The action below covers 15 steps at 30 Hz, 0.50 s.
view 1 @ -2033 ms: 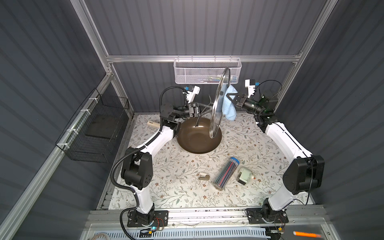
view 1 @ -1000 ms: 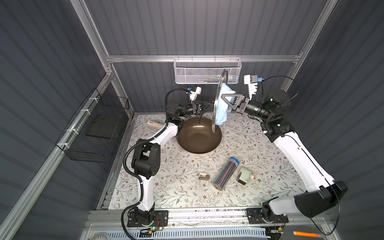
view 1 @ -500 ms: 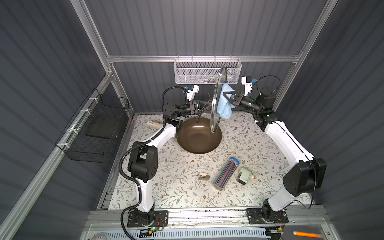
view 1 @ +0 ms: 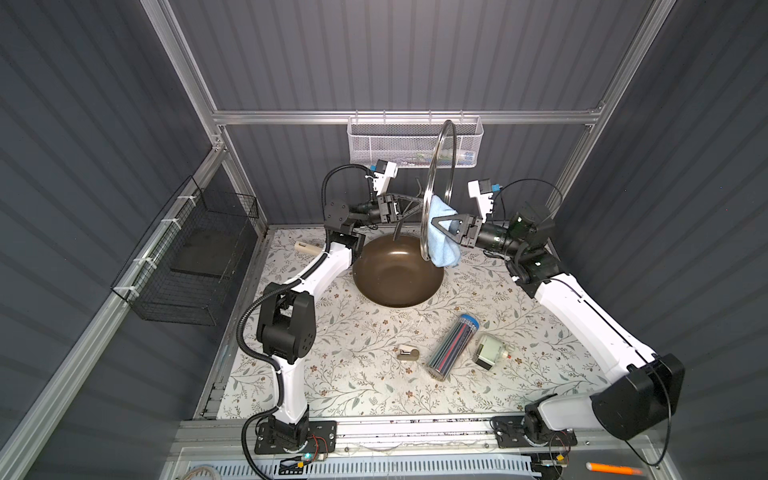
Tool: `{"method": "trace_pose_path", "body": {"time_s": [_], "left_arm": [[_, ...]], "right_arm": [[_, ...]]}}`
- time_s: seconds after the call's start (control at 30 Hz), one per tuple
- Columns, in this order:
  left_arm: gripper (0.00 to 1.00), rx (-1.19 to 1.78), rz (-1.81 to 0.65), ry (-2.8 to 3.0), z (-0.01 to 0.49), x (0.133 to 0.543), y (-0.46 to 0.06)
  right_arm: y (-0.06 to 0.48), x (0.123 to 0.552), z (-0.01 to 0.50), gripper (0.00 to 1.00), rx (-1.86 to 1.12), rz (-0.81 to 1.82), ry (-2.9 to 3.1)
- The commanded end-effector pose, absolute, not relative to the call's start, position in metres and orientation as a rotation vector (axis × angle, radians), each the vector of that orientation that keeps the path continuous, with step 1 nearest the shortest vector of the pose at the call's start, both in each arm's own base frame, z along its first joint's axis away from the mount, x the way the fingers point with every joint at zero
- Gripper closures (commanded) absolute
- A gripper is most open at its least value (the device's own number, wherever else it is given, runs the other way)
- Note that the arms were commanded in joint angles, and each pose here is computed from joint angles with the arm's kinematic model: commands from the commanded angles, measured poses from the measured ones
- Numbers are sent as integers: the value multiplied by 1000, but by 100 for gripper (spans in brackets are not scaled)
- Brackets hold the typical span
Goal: Wipe the pot lid with a cloth
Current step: Wipe the pot lid.
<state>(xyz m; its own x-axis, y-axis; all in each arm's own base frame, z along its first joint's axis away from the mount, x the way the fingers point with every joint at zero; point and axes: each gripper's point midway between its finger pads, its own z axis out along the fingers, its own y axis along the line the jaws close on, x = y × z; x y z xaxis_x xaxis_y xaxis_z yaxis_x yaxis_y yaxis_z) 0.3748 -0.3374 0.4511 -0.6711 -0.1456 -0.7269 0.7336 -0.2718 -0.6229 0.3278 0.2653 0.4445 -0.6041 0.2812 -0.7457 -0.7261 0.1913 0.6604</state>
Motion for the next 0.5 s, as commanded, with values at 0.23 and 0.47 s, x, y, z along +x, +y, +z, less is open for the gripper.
{"method": "trace_pose_path", "body": {"time_s": [0.23, 0.47], "left_arm": [[100, 773, -1944, 1203, 487, 362, -327], [100, 778, -1945, 1183, 491, 352, -322]], "right_arm": [[268, 331, 516, 100, -520, 1539, 1427], [265, 376, 523, 100, -455, 1503, 1414]]}}
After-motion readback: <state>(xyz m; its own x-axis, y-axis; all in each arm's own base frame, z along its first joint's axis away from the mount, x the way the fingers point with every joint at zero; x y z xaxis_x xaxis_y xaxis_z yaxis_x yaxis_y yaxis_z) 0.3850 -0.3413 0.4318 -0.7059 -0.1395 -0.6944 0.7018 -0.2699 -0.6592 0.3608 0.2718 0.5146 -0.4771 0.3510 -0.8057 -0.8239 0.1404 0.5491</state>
